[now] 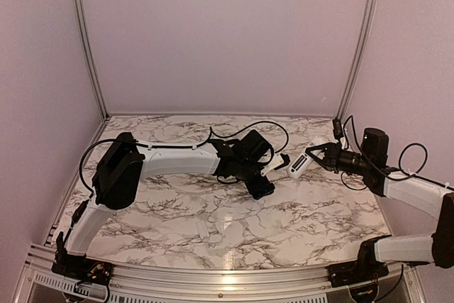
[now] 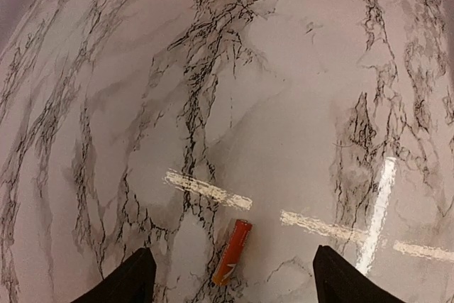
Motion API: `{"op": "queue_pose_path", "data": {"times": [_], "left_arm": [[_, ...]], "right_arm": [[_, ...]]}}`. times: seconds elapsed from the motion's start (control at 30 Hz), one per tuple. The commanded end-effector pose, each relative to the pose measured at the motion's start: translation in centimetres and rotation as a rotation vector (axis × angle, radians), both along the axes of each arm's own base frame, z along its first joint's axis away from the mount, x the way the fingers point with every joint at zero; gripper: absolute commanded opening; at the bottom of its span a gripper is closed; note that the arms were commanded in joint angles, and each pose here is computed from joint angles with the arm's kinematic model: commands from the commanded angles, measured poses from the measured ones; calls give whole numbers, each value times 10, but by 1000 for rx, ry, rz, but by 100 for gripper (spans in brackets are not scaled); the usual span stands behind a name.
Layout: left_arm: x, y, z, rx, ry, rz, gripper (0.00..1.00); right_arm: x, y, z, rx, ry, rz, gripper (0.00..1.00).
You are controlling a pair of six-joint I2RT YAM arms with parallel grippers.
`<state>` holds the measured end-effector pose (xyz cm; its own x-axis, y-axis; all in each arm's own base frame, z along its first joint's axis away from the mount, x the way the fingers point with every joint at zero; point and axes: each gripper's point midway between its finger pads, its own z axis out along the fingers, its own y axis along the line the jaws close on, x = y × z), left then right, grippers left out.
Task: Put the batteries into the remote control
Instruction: Pick up the battery from the center of the board.
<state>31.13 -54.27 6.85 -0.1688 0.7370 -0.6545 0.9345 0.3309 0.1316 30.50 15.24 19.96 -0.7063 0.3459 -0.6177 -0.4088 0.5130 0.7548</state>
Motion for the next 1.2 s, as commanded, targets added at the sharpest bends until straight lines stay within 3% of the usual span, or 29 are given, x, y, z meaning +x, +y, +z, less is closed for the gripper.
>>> {"op": "queue_pose_path", "data": {"times": [0.0,0.5,0.8,1.0,1.17], "left_arm": [[7,0,-16,3,62,2,78],[13,9,-55,55,160,22,44],[6,43,-48,130,180,52,0],[18,112,-20,135,216,247,0],[0,184,-9,145,280,433,0]], "right_arm": [[0,-2,9,1,-27,3,0],[0,-2,8,-14,-26,8,0],[2,-2,8,-17,-28,8,0],[4,5,8,-11,-25,51,0],[3,17,9,-27,-37,91,0]]}}
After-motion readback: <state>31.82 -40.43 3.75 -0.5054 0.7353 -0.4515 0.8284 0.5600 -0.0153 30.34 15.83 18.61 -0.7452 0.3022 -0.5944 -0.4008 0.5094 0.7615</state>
